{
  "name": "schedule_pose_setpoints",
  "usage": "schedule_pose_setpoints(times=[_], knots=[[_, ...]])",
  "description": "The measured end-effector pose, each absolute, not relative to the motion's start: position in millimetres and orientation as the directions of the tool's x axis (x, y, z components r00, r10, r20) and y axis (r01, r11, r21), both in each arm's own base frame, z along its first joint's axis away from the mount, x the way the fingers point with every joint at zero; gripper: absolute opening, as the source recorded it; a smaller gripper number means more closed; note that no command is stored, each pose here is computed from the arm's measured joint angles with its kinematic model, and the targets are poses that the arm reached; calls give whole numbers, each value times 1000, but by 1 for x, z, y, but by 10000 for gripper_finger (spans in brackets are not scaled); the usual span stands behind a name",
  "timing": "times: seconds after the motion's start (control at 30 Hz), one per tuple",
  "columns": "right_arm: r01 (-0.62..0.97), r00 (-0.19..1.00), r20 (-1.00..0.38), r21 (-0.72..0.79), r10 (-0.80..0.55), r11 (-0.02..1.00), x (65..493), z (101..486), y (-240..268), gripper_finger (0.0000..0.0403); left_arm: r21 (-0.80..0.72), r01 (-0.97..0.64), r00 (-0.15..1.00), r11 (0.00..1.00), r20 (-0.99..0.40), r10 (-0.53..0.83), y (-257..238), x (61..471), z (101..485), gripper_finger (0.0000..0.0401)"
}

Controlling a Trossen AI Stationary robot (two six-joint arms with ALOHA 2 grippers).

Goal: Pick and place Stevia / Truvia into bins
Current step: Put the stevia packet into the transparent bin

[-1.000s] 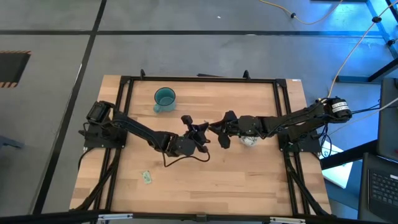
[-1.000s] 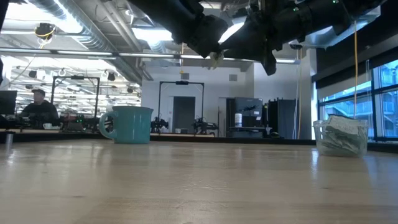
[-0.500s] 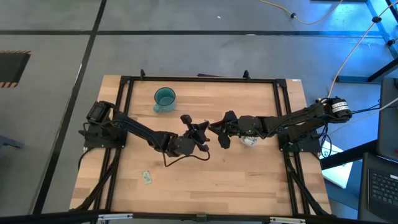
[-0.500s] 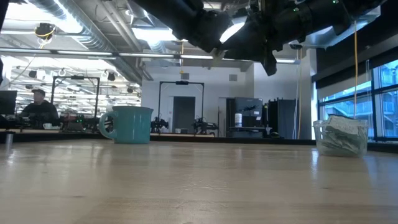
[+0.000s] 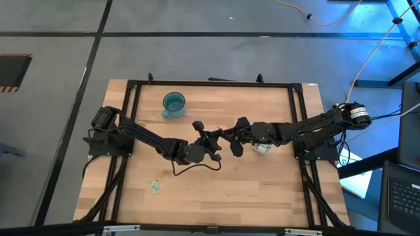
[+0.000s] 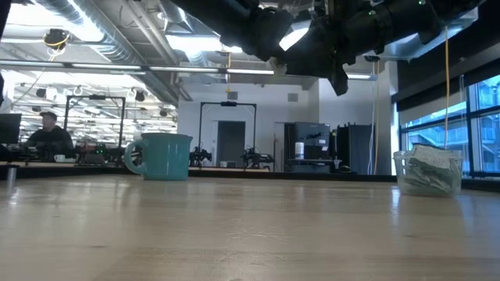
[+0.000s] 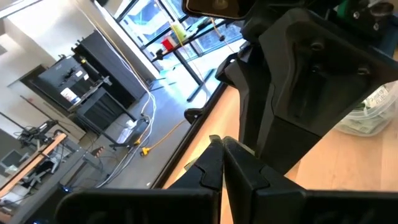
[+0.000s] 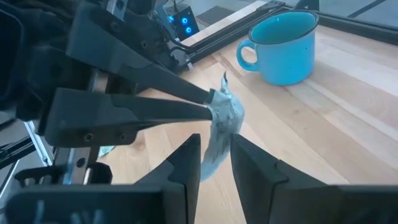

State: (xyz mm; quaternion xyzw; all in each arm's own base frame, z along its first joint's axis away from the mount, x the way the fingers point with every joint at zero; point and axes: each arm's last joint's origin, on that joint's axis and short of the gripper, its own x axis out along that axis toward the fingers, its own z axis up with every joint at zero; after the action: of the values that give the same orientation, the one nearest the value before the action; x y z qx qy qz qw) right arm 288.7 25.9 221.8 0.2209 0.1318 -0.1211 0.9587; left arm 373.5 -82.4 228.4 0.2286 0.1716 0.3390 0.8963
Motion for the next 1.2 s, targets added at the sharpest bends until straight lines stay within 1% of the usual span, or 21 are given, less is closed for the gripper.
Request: schedule_pose_setpoints(times=[0.13,0.33,0.4,0.5,0.7,0.77,0.9,0.97,1.03,1.1,1.2], knots=[[294,933,-315,384,-174,875,288,221,26,75,526,-528,712,666,-153,685,-82,374,228,3],[288,930,-323,346,-175,893,288,220,26,19,545,-514,715,662,-154,682,-84,373,228,3],[282,929,-327,317,-175,905,288,220,26,7,548,-511,717,662,-155,680,-84,373,228,6],[283,927,-333,311,-175,907,288,219,26,10,557,-500,719,663,-161,677,-86,372,227,21],[293,916,-362,298,-176,909,287,217,26,4,566,-507,708,650,-157,689,-89,371,227,80],[302,901,-397,282,-176,911,282,216,25,4,582,-536,671,611,-145,727,-91,369,227,96],[341,856,-484,267,-180,901,264,223,23,6,667,-560,564,491,-127,816,-96,360,220,117],[373,820,-544,270,-179,888,250,226,22,5,677,-558,551,481,-132,824,-98,357,217,122],[388,785,-601,287,-151,876,235,230,21,4,661,-536,583,525,-160,797,-100,356,214,123],[409,730,-674,296,-115,863,218,232,20,4,627,-475,650,617,-223,727,-102,357,211,121],[428,647,-762,335,-25,840,194,234,20,5,552,-338,735,762,-351,581,-102,359,204,113]])
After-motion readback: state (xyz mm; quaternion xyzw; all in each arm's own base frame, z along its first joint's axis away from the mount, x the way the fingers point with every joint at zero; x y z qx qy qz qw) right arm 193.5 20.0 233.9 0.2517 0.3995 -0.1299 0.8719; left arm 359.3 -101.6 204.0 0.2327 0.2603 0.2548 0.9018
